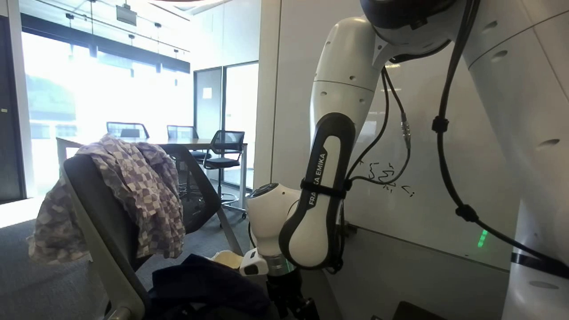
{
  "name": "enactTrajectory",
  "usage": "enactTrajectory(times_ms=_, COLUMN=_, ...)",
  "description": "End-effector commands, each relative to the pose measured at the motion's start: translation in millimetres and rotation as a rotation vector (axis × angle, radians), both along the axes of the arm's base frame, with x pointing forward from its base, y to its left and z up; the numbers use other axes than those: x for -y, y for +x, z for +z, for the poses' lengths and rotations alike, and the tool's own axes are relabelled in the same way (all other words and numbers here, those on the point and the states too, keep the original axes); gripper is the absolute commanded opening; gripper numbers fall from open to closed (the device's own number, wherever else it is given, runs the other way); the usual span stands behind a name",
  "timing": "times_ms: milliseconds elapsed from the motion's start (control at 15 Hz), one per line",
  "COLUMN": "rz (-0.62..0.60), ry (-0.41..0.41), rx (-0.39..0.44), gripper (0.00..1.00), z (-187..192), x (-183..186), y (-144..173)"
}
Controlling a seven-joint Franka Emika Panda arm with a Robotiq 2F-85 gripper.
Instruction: Erase the writings on the white board using the eraser
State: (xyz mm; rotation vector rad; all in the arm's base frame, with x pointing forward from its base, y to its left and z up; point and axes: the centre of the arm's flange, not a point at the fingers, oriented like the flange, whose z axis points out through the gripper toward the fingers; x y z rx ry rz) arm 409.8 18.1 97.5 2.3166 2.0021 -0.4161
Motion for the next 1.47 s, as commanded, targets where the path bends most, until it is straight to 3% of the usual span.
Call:
enactTrajectory(times_ms=0, rz=-0.027, ry=0.022, rx=0.042, gripper=1.0, z=-4.8, x=-4.5, y=1.5)
enactTrajectory(times_ms=467, rz=-0.053, ry=0.036, rx=0.106, gripper=1.0, z=0.5, x=-25.9, y=3.8)
enactTrajectory(times_ms=533, rz=-0.052, ry=0.034, rx=0.11, gripper=0.93, z=1.4, x=-28.1, y=3.8)
enactTrajectory(times_ms=600, rz=-0.045, ry=0.03, rx=0.112, gripper=0.74, z=2.1, x=-29.4, y=3.8)
enactTrajectory(times_ms=1000, rz=-0.043, ry=-0.023, rx=0.083, gripper=0.31, z=8.0, x=-37.8, y=-1.3)
enactTrajectory(times_ms=1400, rz=-0.213, ry=-0.226, rx=0.006, gripper=0.31, z=34.9, x=-39.3, y=-15.0)
